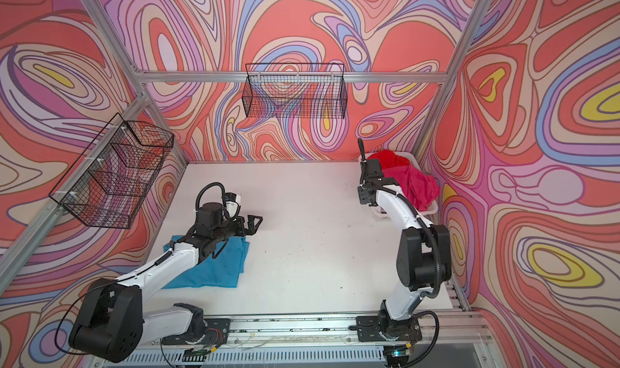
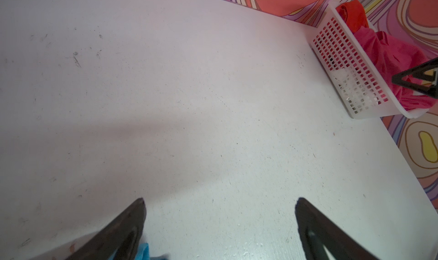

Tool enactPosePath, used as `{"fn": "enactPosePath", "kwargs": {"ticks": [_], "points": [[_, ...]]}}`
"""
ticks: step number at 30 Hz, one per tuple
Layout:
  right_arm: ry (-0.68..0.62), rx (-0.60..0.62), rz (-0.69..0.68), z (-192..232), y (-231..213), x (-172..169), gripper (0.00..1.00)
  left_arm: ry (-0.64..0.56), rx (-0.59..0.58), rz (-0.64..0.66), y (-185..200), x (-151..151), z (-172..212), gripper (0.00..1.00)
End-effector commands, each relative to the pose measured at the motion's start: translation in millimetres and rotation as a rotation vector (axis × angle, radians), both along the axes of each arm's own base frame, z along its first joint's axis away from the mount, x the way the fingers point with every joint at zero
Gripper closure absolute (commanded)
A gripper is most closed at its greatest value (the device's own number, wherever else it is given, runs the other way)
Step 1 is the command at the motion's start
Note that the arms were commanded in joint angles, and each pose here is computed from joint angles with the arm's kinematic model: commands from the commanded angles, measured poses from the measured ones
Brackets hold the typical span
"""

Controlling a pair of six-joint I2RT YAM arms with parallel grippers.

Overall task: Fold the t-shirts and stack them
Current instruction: 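Lower the right gripper into the basket and grasp the pink t-shirt, then lift the pink t-shirt out and drop it on the table center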

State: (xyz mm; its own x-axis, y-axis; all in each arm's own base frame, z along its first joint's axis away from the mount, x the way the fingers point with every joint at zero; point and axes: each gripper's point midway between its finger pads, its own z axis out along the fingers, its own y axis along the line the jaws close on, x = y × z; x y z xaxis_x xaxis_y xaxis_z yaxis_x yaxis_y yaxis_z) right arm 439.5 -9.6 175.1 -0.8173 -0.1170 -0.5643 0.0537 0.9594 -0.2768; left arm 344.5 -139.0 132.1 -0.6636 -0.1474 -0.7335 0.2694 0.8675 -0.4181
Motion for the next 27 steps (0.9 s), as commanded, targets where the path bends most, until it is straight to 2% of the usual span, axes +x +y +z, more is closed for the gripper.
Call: {"fn": "enactPosePath", "kwargs": {"ticks": [1,5,10,12,13,15,17,19,21,23,27], "points": [[-0.053,0.039,-0.102,31.8,-22.4,-5.5,0.19,-0.007,0.005,-0.003,-2.0,-5.7,0.8,0.00],[-0.040,0.086,-0.200,13.3,-53.2,6.7,0.14,-0.001,0.013,-0.008,-4.1,-6.0,-3.0,0.00],[-0.002,0.138,-0.265,-30.5,-79.0,23.7,0.15,0.004,0.013,-0.010,-5.6,-4.8,-4.9,0.00],[0.029,0.176,-0.272,-50.3,-82.5,27.7,0.24,0.005,0.012,-0.009,-5.5,-4.6,-5.3,0.00],[0.042,0.202,-0.271,-57.8,-82.0,29.4,0.34,0.007,0.013,-0.011,-6.0,-5.2,-6.0,0.00],[0.044,0.245,-0.268,-60.6,-78.7,31.8,0.62,0.007,0.015,-0.009,-5.8,-5.6,-5.8,0.00],[0.006,0.273,-0.263,-46.5,-75.0,35.0,0.85,0.004,0.020,-0.007,-5.3,-6.1,-5.1,0.00],[-0.057,0.287,-0.257,-18.4,-73.5,36.2,0.98,-0.002,0.022,-0.007,-4.9,-5.9,-3.6,0.00],[-0.132,0.301,-0.244,15.2,-70.3,35.8,1.00,-0.006,0.024,-0.008,-4.9,-5.6,-1.2,0.00],[-0.246,0.333,-0.216,69.4,-63.7,29.4,1.00,-0.008,0.028,-0.009,-5.2,-5.9,-0.3,0.00],[-0.364,0.391,-0.130,140.3,-44.5,17.5,1.00,-0.013,0.028,-0.012,-5.9,-5.4,1.2,0.00]]}}
